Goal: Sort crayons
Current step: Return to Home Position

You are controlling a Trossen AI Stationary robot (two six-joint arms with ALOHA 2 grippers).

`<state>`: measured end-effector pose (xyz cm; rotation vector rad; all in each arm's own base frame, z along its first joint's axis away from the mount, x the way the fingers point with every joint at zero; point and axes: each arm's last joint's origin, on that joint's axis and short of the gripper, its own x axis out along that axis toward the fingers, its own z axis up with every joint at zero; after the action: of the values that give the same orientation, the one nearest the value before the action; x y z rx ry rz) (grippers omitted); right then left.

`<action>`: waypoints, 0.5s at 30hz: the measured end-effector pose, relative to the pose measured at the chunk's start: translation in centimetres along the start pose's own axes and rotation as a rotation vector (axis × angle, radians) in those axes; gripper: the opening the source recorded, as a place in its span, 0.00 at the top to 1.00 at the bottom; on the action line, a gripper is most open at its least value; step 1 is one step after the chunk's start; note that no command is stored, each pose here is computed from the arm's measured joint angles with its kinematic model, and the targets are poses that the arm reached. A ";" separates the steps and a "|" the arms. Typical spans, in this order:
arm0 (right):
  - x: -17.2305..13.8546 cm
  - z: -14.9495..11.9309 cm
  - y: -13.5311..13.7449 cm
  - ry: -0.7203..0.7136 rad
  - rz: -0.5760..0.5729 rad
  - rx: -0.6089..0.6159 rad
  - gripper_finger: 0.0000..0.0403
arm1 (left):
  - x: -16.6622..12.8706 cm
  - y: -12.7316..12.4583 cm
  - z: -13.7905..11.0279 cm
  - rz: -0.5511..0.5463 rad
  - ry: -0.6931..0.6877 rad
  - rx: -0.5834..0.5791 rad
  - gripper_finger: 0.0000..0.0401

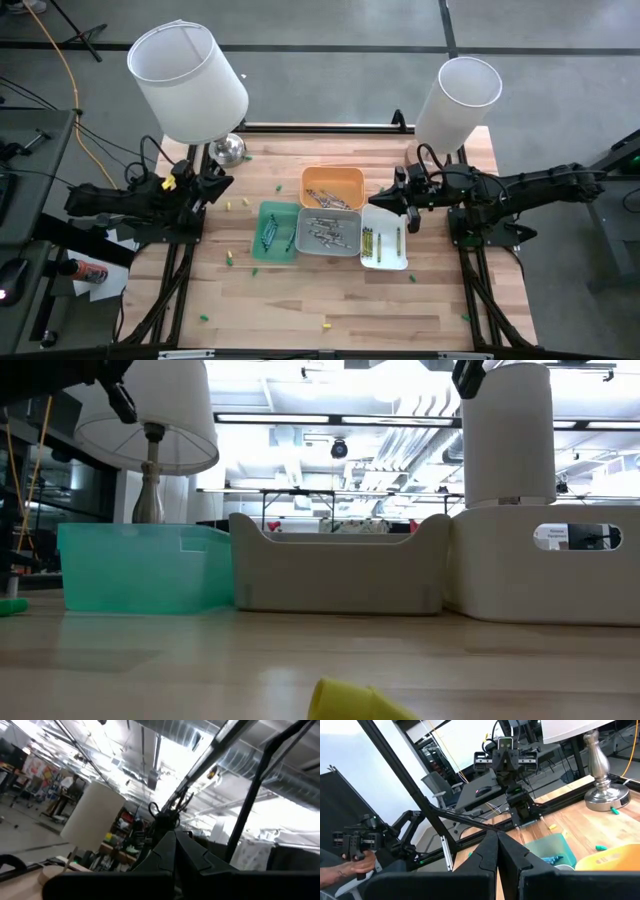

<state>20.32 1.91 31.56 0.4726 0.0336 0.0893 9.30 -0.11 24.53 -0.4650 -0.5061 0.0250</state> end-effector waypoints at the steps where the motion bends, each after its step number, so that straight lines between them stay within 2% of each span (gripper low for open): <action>1: 0.0 0.0 0.0 0.000 0.000 0.000 1.00 | -0.1 0.1 -0.1 0.005 -0.010 -0.001 1.00; 10: 0.0 -0.1 -0.1 0.010 -0.005 -0.002 1.00 | -1.1 1.0 -1.5 -0.024 -0.113 -0.008 1.00; 15: 0.0 -0.4 -0.2 0.037 -0.019 -0.003 1.00 | -1.2 1.0 -1.5 -0.023 -0.114 0.004 1.00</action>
<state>20.31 1.91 31.16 0.4680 0.0743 0.0795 9.09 -0.04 22.36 -0.4555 -0.6234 0.0303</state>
